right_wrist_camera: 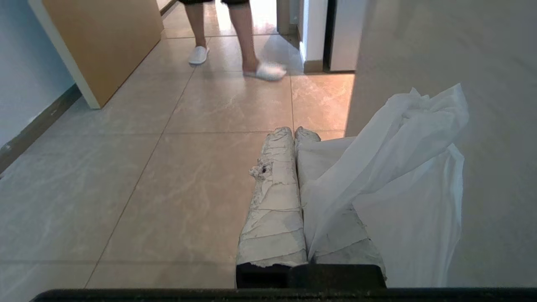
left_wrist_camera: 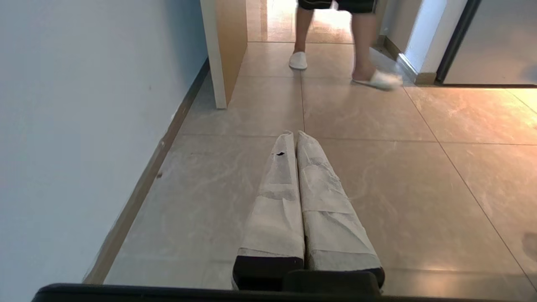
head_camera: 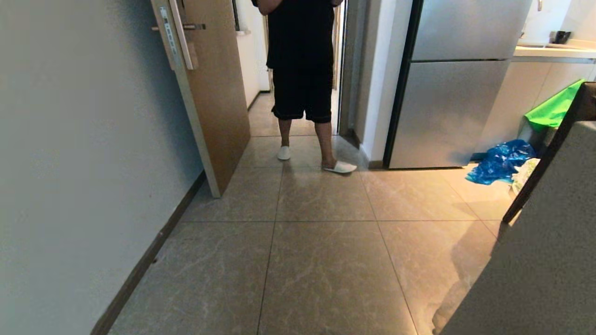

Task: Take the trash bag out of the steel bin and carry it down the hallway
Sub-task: Put the trash bag at the door

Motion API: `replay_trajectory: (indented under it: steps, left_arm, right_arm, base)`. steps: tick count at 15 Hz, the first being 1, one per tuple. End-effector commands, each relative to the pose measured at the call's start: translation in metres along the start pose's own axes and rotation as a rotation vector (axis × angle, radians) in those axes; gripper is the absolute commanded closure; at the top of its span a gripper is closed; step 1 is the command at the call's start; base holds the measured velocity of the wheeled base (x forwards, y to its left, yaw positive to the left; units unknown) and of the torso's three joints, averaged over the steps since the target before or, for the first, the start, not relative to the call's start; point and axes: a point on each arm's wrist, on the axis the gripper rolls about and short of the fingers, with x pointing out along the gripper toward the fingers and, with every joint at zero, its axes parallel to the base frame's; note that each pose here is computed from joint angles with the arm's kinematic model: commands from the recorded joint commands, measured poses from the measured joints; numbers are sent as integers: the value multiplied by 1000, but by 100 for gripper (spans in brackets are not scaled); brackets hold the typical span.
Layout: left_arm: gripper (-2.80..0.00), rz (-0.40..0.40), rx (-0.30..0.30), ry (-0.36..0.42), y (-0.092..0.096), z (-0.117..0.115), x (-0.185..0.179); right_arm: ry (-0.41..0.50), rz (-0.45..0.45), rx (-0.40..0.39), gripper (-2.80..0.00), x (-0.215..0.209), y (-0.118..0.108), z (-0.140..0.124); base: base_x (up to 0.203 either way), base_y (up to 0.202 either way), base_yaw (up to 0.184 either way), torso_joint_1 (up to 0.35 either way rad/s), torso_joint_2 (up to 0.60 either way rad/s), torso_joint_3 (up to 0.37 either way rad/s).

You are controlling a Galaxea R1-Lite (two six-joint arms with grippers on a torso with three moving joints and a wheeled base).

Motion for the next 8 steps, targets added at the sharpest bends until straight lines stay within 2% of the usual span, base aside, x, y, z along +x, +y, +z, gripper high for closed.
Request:
replay_trajectory:
  steps: [1,8]
  left_arm:
    - [0,1,-1,-1,0,0,0]
    - [0,1,-1,-1,0,0,0]
  right_arm:
    - [1,0,-1,0,0,0,0]
    - [1,0,-1,0,0,0,0]
  base:
    - [190,0,3,-2,2,2]
    - [189,0,1,2,3,3]
